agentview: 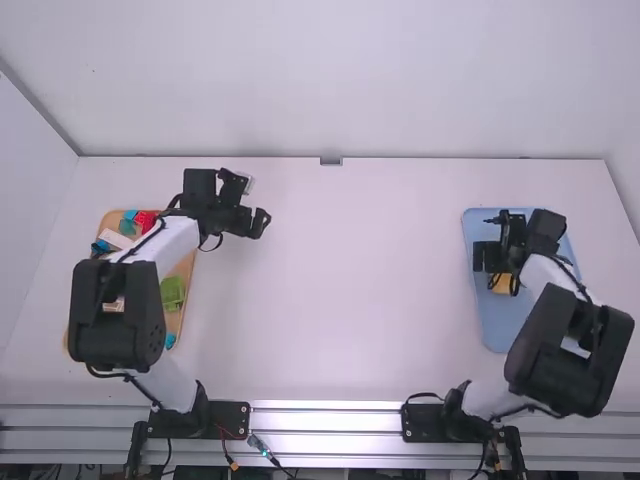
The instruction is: Assemble lego blocks to make yellow taxi
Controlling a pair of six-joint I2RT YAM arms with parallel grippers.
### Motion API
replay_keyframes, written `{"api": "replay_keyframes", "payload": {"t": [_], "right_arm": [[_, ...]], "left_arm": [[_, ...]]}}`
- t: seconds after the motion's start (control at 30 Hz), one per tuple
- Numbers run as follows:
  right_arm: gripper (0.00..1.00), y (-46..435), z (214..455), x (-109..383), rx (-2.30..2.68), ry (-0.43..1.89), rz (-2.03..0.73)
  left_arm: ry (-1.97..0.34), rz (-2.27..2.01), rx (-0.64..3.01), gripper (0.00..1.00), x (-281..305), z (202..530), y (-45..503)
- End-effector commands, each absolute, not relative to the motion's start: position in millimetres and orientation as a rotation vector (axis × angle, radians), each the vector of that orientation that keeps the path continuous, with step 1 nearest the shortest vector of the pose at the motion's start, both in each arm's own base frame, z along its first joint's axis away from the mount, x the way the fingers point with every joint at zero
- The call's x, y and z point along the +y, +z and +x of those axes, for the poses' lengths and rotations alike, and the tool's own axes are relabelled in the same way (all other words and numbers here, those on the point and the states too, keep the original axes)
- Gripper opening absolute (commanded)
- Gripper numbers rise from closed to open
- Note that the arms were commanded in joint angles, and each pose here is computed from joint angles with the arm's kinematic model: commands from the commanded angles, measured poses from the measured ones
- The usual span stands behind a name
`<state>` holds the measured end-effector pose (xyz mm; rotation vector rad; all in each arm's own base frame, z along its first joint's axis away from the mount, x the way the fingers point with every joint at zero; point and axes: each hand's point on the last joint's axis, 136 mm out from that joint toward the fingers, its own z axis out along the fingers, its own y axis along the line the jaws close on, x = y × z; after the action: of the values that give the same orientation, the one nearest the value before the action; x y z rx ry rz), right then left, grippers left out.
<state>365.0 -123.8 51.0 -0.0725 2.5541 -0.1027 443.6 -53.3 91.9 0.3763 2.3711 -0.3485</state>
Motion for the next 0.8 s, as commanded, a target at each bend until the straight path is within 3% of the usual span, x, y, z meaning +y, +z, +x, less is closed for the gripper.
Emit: {"api": "replay_keyframes", "payload": {"t": [0.0,0.37,0.77], "right_arm": [[0.99,90,372,-109,2.472,-0.137,-0.109],[0.99,195,368,-19,2.183,-0.126,-0.381],[0.98,259,345,40,1.903,-0.191,-0.696]], "left_arm": [[-0.326,0.393,2.314,0.99,-62,445,119],[-0.300,0.432,2.149,0.99,-72,411,212],[-0.239,0.421,1.938,0.98,-66,366,301]]}}
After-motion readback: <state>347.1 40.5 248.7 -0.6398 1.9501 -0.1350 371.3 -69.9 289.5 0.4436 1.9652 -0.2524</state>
